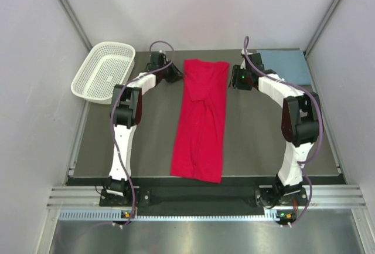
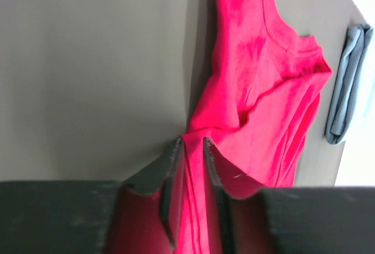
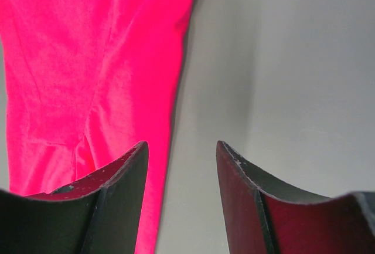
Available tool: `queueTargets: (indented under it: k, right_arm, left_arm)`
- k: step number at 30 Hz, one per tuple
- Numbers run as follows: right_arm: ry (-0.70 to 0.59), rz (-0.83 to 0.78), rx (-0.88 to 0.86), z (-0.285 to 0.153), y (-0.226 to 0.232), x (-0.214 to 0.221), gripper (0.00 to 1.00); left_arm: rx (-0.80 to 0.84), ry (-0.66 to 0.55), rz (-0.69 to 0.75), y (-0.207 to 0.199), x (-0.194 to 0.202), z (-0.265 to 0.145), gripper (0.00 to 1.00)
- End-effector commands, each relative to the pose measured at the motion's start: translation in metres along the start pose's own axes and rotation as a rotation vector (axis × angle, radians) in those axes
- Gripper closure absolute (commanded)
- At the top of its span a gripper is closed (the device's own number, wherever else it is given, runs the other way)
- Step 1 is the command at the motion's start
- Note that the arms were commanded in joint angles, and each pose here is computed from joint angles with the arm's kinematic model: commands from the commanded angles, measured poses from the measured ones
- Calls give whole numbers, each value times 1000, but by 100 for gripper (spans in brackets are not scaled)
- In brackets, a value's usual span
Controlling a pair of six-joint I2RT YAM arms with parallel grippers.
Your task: Fold and stack the t-shirts
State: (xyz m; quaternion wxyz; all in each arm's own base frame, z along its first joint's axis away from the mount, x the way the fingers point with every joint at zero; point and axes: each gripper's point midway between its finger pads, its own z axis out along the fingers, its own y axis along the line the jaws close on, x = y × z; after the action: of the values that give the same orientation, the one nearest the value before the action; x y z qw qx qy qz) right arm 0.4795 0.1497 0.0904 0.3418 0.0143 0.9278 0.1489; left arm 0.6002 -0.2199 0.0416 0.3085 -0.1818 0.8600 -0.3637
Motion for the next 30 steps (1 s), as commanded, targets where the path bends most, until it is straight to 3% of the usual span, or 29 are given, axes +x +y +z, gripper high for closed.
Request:
queueTargets:
  k: [1,8,15,24,30]
  right_arm:
    - [-103,-21,-34,-22,7,-31,50]
    - [-92,-13,-31,-22,3,-25,50]
    - [-83,-2,-25,-23,1,-19,50]
    - [-60,4,-23,-23,-4,-5,50]
    - [-60,3,-26,-27,-7,-3,50]
  left_arm:
    - [-23,8,3,9,1,7,79]
    - [44,-6,28,-8,-3,2,100]
    - [31,-75,164,-46,-17,-19,100]
    - [42,-61,183,-74,6,-18,100]
    - [-27,-158,227,-88,-6,-35,100]
